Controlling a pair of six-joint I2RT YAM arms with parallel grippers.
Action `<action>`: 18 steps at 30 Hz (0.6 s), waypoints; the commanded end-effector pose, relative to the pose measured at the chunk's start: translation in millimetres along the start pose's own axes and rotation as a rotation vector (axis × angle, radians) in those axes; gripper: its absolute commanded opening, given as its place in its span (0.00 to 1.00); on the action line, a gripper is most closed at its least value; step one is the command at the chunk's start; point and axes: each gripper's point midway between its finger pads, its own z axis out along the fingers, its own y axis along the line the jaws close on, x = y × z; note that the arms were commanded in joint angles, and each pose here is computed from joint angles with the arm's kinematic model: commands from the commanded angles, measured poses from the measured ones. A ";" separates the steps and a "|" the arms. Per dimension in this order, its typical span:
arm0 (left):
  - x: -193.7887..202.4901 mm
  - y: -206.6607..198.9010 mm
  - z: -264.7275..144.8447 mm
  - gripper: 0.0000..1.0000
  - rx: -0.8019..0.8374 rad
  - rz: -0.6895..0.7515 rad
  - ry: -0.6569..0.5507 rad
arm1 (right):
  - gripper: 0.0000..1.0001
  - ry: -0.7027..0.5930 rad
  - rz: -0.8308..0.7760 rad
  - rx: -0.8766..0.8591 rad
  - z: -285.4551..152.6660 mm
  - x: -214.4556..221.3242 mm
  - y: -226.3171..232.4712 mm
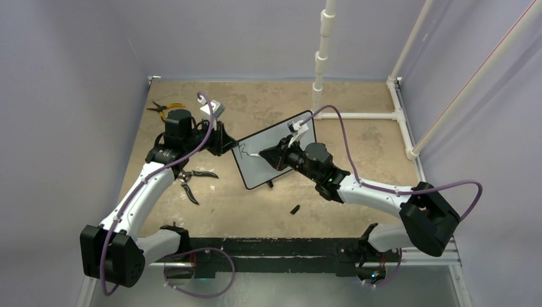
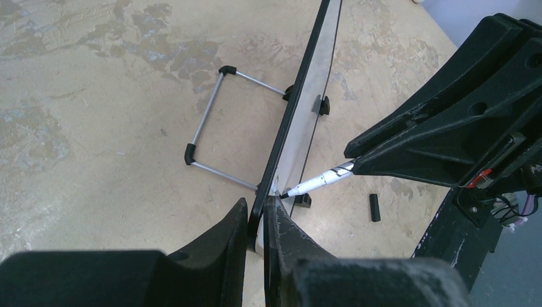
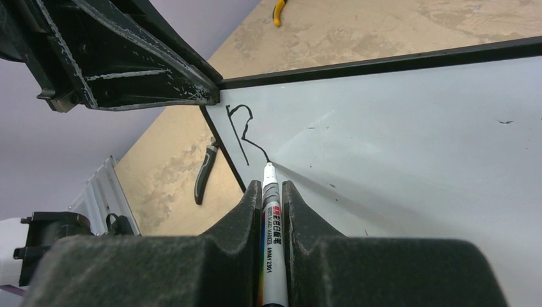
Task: Write a sentence on the whiteboard
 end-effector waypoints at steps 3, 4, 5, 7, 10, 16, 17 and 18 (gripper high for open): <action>-13.0 -2.8 -4.5 0.00 0.004 0.043 -0.049 | 0.00 -0.053 0.007 0.008 -5.3 -14.3 1.7; -13.0 -2.9 -4.4 0.00 0.004 0.044 -0.050 | 0.00 -0.055 0.006 0.001 -6.3 -15.6 3.5; -13.3 -2.5 -4.5 0.00 0.002 0.044 -0.050 | 0.00 -0.060 0.004 -0.013 -7.5 -17.9 6.4; -13.8 -1.6 -4.7 0.00 -0.004 0.045 -0.051 | 0.00 -0.072 -0.003 -0.048 -11.2 -23.5 14.3; -13.0 -0.6 -4.6 0.00 -0.009 0.046 -0.049 | 0.00 -0.094 -0.001 -0.080 -17.3 -33.7 23.9; -12.8 -0.9 -4.6 0.00 -0.007 0.048 -0.049 | 0.00 -0.105 0.010 -0.091 -20.6 -42.5 29.6; -12.6 -0.6 -4.4 0.00 -0.007 0.047 -0.048 | 0.00 -0.105 0.005 -0.088 -19.0 -42.9 29.1; -12.1 -0.5 -4.0 0.00 -0.006 0.046 -0.046 | 0.00 -0.107 0.002 -0.089 -16.8 -44.4 29.6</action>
